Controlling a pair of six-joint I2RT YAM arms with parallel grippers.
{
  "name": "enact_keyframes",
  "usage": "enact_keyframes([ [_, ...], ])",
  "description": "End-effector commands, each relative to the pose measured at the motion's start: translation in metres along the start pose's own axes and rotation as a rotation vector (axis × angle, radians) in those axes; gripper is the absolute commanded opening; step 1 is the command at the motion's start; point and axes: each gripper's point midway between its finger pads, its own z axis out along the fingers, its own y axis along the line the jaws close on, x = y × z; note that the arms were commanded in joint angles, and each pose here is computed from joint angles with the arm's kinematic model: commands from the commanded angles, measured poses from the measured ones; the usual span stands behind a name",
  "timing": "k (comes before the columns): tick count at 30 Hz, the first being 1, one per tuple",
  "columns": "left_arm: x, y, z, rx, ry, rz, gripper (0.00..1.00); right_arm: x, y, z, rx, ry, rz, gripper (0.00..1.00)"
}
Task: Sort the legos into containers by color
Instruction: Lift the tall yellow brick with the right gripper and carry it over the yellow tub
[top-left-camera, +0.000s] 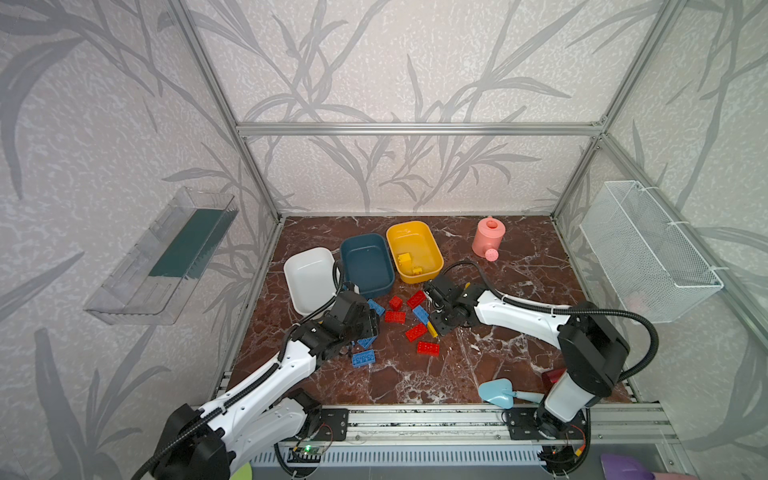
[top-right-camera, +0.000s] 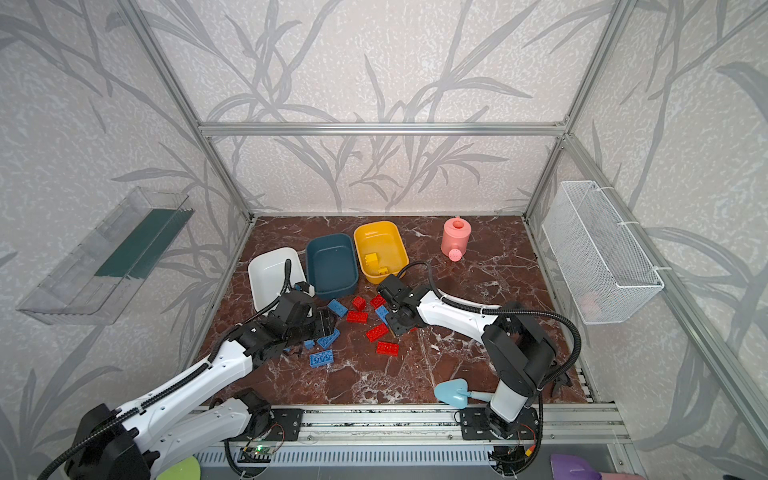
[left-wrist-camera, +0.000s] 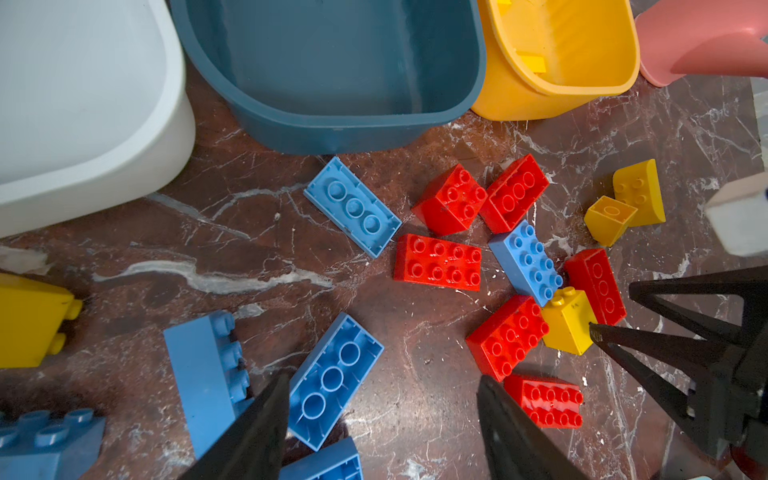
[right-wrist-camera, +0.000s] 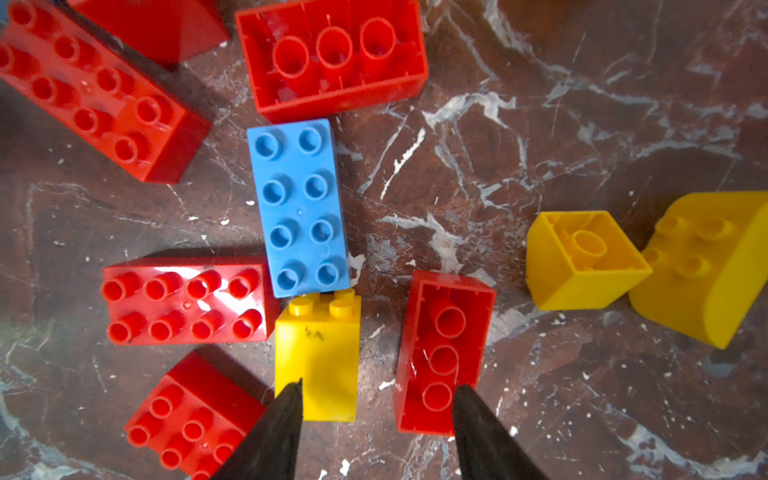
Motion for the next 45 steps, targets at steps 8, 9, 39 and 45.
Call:
enact_keyframes([
  [8,0.006,0.004,0.002,-0.005,0.008,-0.011,0.72,0.001,0.021,0.008,-0.022,0.037,-0.023,0.52],
  [9,0.007,0.005,0.002,-0.007,0.007,-0.011,0.71,0.002,0.021,0.011,-0.019,0.044,-0.022,0.51],
  [39,-0.028,-0.010,-0.071,0.052,-0.113,0.040,0.80,-0.036,0.017,-0.047,-0.037,-0.076,-0.016,0.25],
  [45,-0.050,-0.007,-0.106,0.032,-0.226,0.110,0.96,-0.069,0.013,-0.071,-0.068,-0.150,0.002,0.25],
])
